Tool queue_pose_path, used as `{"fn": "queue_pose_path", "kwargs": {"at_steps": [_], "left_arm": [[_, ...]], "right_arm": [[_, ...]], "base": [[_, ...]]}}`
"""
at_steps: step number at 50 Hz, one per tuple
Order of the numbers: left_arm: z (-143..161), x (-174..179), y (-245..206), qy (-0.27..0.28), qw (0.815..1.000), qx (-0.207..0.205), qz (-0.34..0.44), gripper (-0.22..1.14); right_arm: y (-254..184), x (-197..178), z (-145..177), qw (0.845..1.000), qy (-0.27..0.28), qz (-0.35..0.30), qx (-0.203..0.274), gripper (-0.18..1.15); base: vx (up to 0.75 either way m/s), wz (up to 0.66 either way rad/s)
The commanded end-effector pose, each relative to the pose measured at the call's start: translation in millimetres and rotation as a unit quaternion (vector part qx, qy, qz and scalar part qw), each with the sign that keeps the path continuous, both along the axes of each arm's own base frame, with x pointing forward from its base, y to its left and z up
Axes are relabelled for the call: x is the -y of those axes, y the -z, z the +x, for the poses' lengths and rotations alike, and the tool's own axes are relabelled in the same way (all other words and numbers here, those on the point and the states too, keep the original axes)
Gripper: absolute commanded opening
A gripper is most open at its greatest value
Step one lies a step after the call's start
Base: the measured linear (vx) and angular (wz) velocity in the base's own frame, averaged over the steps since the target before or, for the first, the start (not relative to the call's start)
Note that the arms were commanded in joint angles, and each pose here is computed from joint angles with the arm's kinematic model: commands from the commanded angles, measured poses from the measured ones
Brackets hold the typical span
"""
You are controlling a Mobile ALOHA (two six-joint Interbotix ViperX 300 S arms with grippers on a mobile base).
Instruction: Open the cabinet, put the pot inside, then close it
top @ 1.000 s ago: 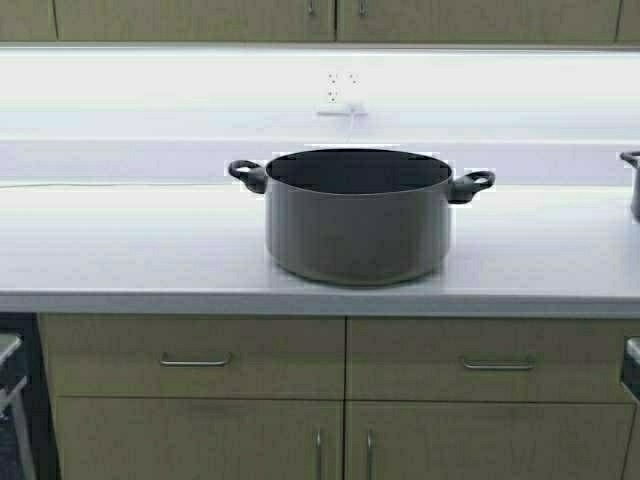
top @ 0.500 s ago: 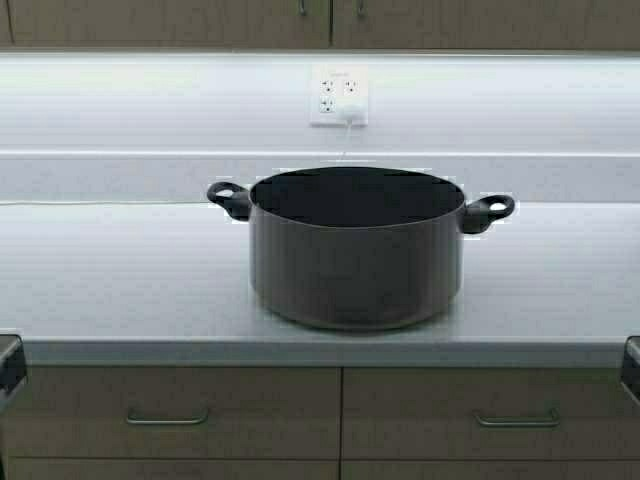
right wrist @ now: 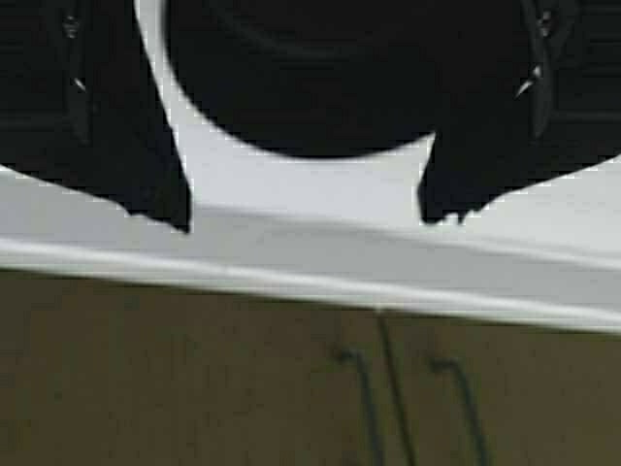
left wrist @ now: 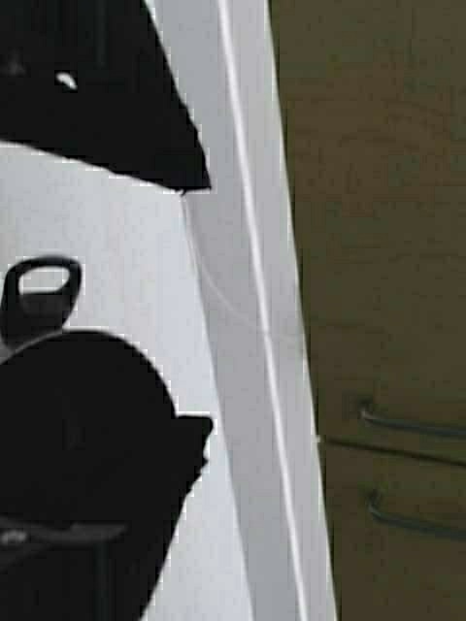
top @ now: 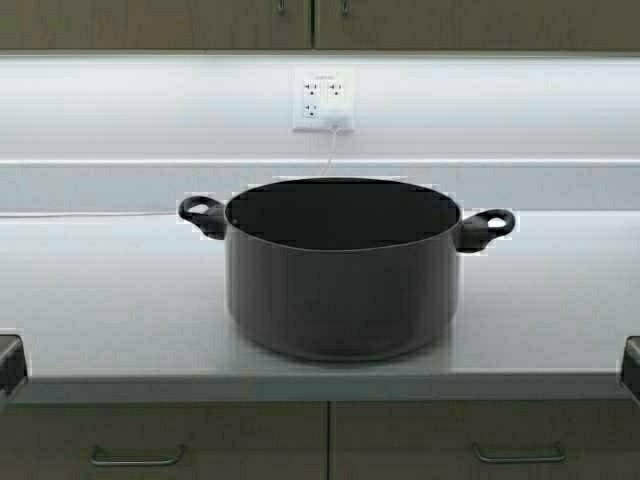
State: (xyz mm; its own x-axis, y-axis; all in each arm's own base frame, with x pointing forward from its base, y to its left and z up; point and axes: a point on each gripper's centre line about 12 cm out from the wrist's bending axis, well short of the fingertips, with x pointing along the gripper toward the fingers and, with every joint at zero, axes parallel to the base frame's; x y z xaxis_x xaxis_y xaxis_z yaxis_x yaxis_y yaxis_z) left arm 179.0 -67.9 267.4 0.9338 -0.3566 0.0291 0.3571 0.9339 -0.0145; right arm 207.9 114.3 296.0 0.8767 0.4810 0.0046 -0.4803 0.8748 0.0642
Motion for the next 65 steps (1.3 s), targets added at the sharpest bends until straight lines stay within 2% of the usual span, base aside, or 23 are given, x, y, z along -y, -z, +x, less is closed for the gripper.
{"fn": "queue_pose_path", "kwargs": {"at_steps": [1, 10, 17, 27, 33, 43, 53, 65], "left_arm": [[16.5, 13.1, 0.7, 0.016, 1.000, 0.003, 0.000, 1.02], [55.2, 46.3, 1.1, 0.047, 0.999, 0.008, 0.010, 1.02], [89.1, 87.8, 0.5, 0.074, 0.997, 0.023, 0.005, 1.02], [153.9, 141.7, 3.7, 0.041, 0.997, 0.060, -0.024, 1.02], [180.5, 165.0, 7.3, 0.031, 0.996, 0.068, -0.041, 1.02], [209.1, 177.2, 10.7, 0.004, 0.996, 0.073, -0.060, 1.02], [234.0, 181.8, 11.6, -0.038, 0.992, 0.107, -0.057, 1.02], [255.7, 179.4, 5.5, -0.071, 0.988, 0.117, -0.073, 1.01]], "right_arm": [[-11.8, -33.2, 24.8, 0.999, -0.030, 0.009, 0.021, 1.02], [-3.3, -74.7, 66.7, 0.999, -0.039, -0.001, 0.028, 1.02], [-13.3, -86.5, 95.2, 0.999, 0.001, 0.001, 0.049, 1.02], [-31.0, -104.2, 129.5, 0.992, 0.090, 0.010, 0.088, 1.02], [-37.5, -120.2, 149.6, 0.989, 0.112, -0.012, 0.098, 1.02], [-39.1, -138.4, 177.0, 0.987, 0.121, -0.007, 0.103, 1.02], [-38.5, -155.2, 213.5, 0.985, 0.136, 0.012, 0.106, 1.02], [-37.1, -153.1, 234.1, 0.982, 0.152, 0.022, 0.106, 1.01]], "base": [[0.06, -0.01], [0.04, 0.00], [0.02, 0.02], [0.00, 0.01], [0.00, 0.00], [0.00, 0.00], [0.00, 0.00], [0.00, 0.00]]}}
